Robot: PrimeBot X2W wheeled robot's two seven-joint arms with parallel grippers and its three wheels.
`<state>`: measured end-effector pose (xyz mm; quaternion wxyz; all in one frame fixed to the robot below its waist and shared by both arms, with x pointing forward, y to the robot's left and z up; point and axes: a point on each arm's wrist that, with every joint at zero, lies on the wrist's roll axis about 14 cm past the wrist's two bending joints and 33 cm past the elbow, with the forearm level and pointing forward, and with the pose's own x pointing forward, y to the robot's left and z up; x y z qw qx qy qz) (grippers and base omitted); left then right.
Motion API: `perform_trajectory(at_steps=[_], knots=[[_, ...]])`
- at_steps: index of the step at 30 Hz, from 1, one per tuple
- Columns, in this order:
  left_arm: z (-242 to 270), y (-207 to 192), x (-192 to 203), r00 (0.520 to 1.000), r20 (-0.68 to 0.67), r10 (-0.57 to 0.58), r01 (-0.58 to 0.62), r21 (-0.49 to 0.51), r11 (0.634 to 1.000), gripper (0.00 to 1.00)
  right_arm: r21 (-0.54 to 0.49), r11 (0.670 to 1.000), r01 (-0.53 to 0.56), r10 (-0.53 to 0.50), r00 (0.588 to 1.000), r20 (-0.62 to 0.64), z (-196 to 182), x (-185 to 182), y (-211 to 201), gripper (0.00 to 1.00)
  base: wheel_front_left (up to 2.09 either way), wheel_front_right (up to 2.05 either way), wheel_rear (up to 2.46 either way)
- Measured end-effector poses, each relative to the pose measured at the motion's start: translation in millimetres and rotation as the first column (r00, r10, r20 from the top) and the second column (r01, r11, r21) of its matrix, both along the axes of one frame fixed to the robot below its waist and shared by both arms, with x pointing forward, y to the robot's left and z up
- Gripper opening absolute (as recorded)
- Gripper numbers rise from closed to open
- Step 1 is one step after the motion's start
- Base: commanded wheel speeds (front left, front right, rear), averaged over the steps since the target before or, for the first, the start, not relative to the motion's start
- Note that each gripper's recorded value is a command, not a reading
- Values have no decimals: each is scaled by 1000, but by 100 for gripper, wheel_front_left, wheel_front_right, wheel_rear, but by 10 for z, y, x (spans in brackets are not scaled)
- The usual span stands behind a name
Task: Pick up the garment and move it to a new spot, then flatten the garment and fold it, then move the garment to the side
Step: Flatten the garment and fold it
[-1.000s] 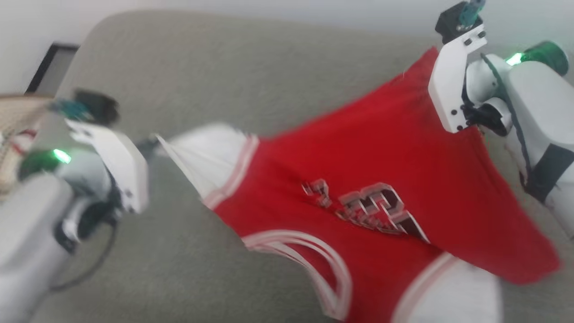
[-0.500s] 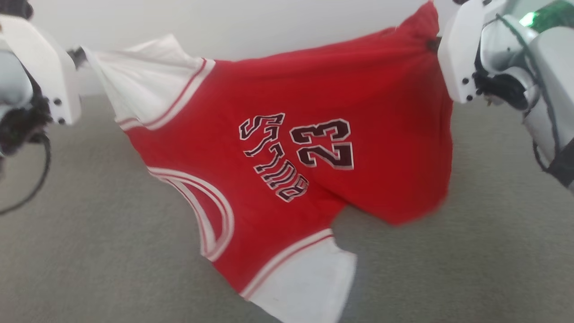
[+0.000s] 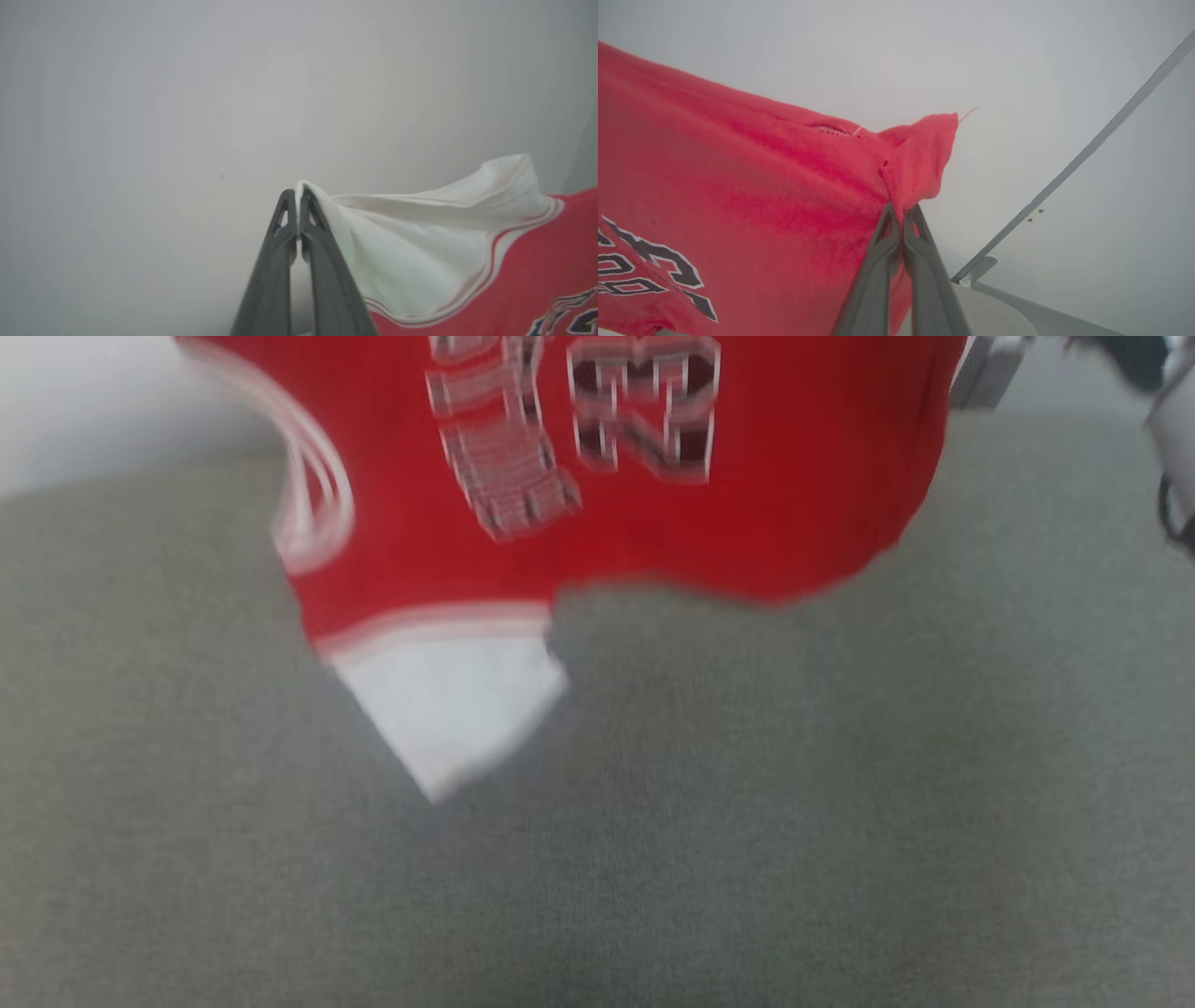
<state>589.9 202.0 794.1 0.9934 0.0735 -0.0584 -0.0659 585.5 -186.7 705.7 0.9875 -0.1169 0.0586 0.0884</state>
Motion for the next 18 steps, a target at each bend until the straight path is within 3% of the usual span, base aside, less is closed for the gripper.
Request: perform_trajectory(at_steps=[6,7,11,14,18], knots=[[386,4,402,970,244,17,-25,32,999,0,-16,1000,24,-20,983,182,134,514,-18,0,0,0,0],[480,0,512,947,319,20,-35,41,999,0,-24,999,26,-19,966,258,205,672,-31,0,0,0,0],[506,-7,711,894,448,14,-35,39,999,0,-69,997,35,-12,950,312,60,973,-43,0,0,0,0],[347,7,840,886,463,14,-35,38,999,0,-62,998,31,-10,949,315,-98,1111,-19,0,0,0,0],[-382,13,1115,944,329,-8,-13,63,998,0,-78,997,-12,27,980,199,-791,1294,227,0,0,0,0]])
